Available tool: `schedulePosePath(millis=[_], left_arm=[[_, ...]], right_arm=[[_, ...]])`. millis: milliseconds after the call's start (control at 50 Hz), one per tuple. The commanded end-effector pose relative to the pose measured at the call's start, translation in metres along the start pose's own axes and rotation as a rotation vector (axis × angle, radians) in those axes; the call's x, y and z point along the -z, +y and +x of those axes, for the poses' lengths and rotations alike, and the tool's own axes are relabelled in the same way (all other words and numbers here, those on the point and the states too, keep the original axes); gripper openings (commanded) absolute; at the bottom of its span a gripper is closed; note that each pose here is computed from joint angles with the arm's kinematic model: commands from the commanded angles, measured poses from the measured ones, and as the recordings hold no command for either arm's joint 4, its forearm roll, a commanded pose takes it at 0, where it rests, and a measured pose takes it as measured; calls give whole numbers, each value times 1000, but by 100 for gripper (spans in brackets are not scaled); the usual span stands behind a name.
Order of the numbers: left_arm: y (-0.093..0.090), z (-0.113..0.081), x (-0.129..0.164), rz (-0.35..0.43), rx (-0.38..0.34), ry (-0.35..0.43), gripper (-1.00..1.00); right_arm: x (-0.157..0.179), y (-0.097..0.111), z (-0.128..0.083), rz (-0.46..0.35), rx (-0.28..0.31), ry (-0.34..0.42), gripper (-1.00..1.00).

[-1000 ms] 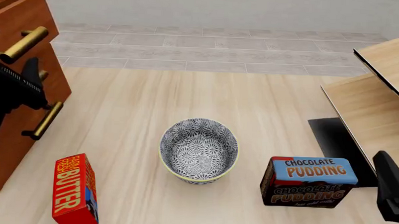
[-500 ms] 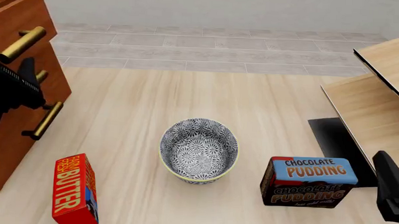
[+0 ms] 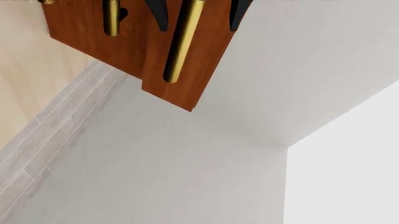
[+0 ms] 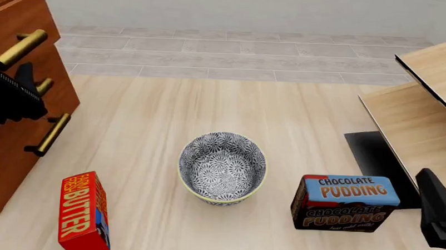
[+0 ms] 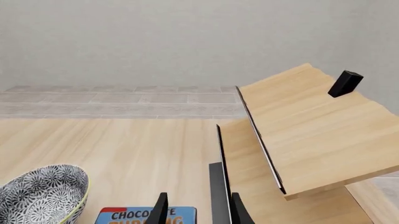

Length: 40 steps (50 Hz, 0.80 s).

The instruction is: Close the top drawer of the cabinet.

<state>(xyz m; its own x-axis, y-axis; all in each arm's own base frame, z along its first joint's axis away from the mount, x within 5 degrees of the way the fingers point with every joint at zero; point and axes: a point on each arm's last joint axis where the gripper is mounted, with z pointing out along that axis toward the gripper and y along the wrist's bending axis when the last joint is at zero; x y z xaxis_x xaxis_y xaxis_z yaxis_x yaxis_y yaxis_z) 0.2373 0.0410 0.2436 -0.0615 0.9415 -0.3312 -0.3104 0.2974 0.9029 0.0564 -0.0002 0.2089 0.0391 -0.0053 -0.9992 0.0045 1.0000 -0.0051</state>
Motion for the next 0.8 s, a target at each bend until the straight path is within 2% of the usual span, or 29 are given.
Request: schedulePosePath(millis=[20, 800], left_arm=[[4, 6, -2, -25, -9, 28, 100], [7, 16, -3, -36, -34, 66, 100]], right_arm=[[0, 0, 0, 1, -1, 0, 100], [1, 0, -6, -2, -7, -32, 100]])
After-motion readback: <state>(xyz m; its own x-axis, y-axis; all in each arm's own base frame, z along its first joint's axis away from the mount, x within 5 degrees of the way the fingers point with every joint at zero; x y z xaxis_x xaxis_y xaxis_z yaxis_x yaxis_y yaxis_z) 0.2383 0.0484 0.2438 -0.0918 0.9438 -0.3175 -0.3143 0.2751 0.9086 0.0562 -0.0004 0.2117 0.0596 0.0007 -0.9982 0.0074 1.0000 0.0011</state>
